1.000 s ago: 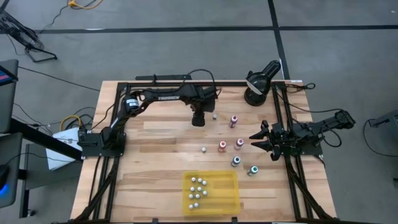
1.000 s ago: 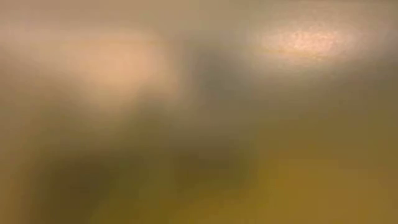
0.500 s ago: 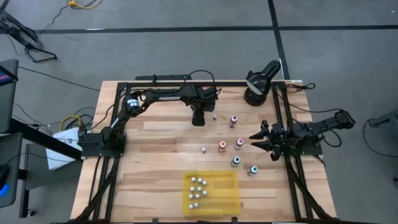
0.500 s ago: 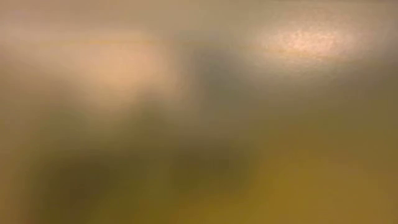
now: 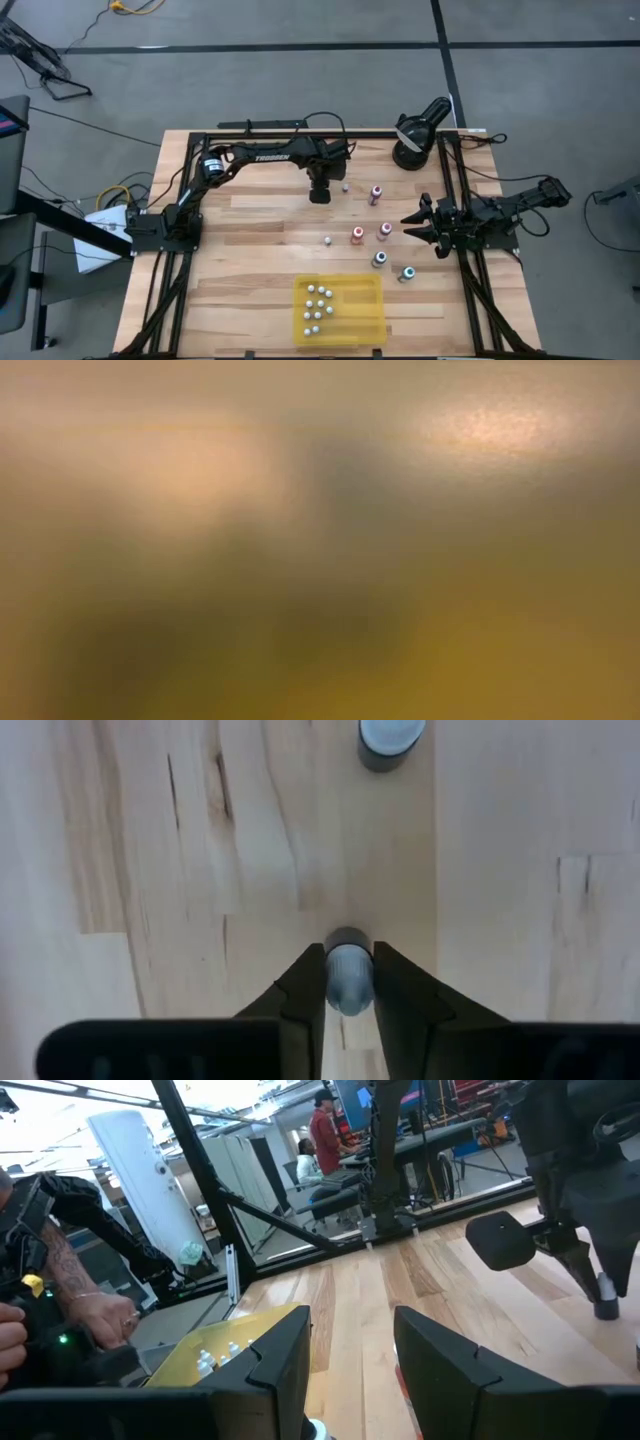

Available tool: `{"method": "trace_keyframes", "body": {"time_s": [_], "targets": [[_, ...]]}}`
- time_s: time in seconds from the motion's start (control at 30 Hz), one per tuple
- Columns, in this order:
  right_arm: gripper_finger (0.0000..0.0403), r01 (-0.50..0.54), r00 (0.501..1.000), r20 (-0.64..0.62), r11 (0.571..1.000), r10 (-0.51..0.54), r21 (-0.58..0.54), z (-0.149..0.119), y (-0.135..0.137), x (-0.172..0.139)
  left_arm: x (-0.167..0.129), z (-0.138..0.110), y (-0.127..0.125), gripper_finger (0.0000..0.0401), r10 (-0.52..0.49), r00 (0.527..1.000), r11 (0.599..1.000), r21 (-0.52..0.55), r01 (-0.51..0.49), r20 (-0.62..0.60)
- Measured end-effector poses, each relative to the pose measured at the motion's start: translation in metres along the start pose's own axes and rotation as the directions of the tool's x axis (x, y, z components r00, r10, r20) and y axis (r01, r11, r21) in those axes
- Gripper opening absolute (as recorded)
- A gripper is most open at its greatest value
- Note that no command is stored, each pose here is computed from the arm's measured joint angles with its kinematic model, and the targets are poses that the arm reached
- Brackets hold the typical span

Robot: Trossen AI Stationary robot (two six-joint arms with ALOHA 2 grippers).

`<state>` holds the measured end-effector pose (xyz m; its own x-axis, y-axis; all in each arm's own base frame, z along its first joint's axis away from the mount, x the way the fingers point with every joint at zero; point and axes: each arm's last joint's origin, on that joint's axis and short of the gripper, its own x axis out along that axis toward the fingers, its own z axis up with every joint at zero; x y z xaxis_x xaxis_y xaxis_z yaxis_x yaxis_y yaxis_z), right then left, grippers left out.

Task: Pick & Place food coloring
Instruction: Put the small red food coloring bottle in the yellow bin

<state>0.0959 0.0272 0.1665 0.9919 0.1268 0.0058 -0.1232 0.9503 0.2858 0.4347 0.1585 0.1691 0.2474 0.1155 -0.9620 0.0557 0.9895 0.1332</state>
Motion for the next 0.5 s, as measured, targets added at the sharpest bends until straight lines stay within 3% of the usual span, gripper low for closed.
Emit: {"method": "trace_keyframes", "body": {"time_s": [0.2, 0.5], "targets": [[0.0137, 0.000, 1.000, 0.000, 1.000, 0.000, 0.000, 0.000, 0.000, 0.000, -0.007, 0.003, -0.007, 0.0069, -0.008, 1.000, 1.000, -0.004, 0.008, 0.005], [0.0138, 0.000, 1.000, 0.000, 1.000, 0.000, 0.000, 0.000, 0.000, 0.000, -0.063, 0.007, -0.015, 0.0062, -0.036, 0.991, 0.999, -0.015, 0.038, 0.130]]}}
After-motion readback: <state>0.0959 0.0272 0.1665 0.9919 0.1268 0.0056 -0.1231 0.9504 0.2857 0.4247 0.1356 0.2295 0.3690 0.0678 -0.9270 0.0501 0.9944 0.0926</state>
